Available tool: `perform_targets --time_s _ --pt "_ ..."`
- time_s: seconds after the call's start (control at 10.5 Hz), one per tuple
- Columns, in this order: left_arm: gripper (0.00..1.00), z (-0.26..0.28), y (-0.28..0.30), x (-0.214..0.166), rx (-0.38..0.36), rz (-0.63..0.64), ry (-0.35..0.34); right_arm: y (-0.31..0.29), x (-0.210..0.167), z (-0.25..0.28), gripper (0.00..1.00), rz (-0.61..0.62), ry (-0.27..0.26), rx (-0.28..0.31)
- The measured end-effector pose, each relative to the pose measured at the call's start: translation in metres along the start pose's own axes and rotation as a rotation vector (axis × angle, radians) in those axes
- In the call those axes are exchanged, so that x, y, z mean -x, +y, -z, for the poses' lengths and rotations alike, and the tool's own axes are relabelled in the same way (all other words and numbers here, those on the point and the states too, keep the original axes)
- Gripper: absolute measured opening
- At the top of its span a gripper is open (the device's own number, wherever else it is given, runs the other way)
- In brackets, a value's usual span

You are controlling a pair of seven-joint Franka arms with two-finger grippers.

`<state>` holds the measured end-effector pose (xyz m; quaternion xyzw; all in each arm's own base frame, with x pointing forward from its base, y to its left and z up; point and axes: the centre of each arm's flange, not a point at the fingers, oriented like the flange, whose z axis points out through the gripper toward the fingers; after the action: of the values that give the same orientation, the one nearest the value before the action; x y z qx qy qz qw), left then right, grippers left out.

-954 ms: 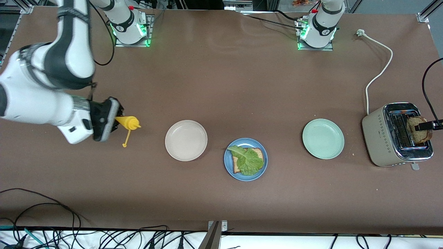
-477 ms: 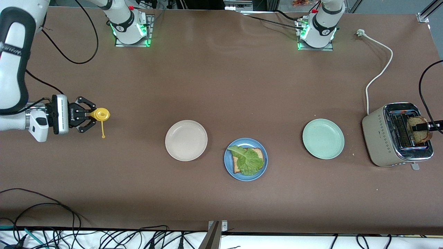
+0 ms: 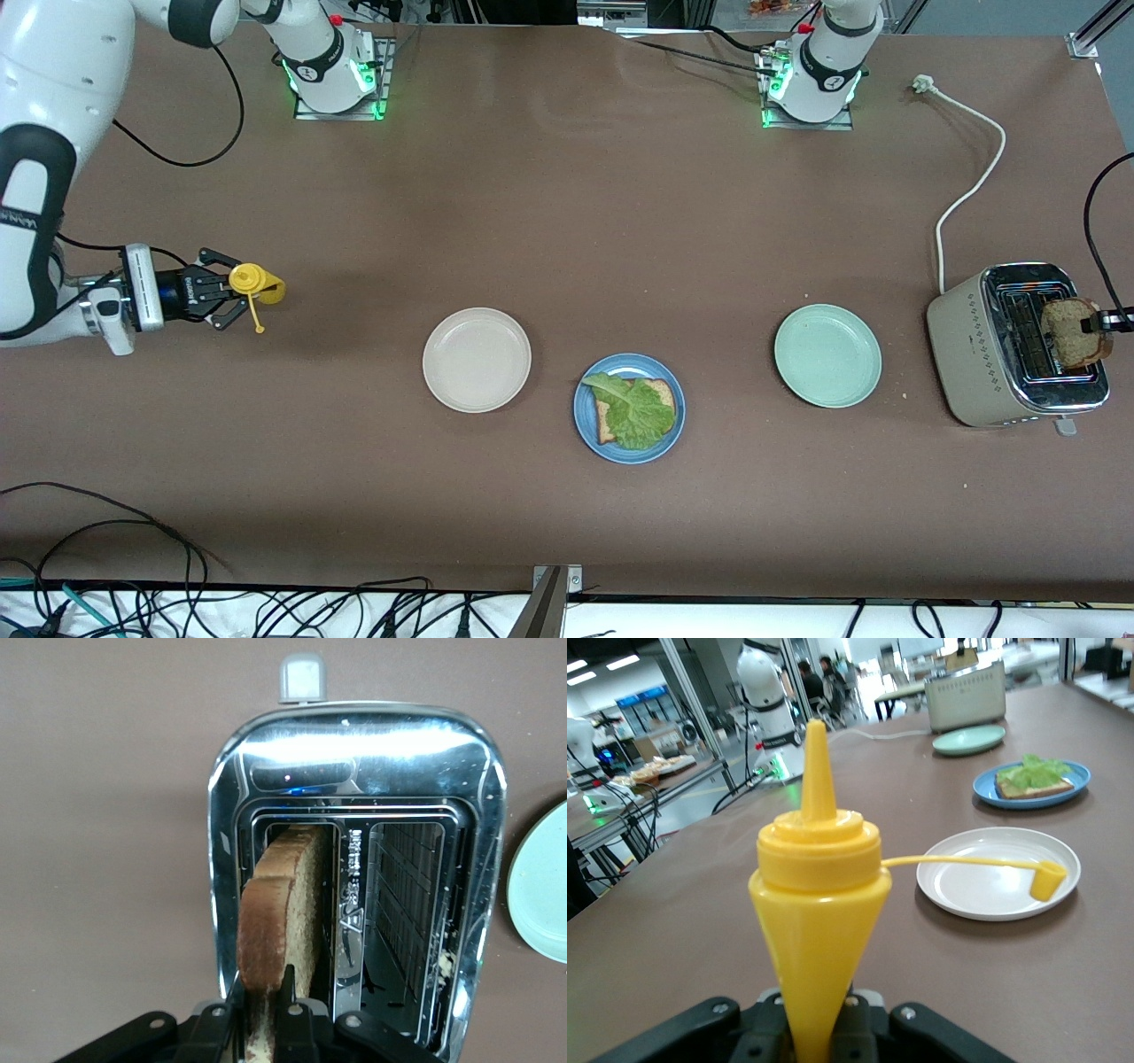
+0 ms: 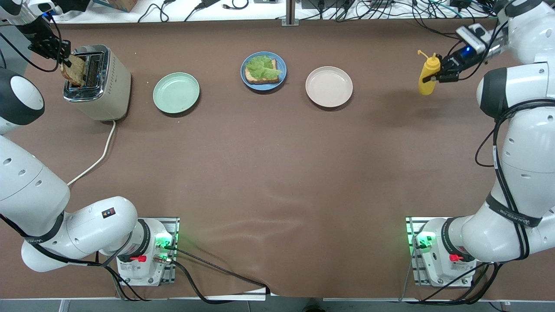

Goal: Make sandwich in blue plate with both arms
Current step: 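Lift the toast with the left gripper while the right gripper releases the bottle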

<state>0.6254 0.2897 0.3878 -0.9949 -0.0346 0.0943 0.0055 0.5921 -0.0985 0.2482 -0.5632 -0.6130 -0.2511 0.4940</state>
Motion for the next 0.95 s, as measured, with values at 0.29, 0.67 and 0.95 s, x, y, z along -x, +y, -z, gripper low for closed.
perform_targets --time_s 0.29,0.67,0.95 --pt "0.13 0.044 0.007 0.018 -0.007 -0.013 0.003 0.000 0.066 -0.023 0.10 0.083 0.144 -0.012" --pt "0.09 0.129 0.048 0.054 -0.036 -0.054 0.041 -0.004 0.108 -0.039 0.10 0.093 0.214 -0.010" --pt "0.09 0.175 0.076 0.076 -0.062 -0.095 0.086 -0.009 0.139 -0.042 0.10 0.057 0.219 -0.005"
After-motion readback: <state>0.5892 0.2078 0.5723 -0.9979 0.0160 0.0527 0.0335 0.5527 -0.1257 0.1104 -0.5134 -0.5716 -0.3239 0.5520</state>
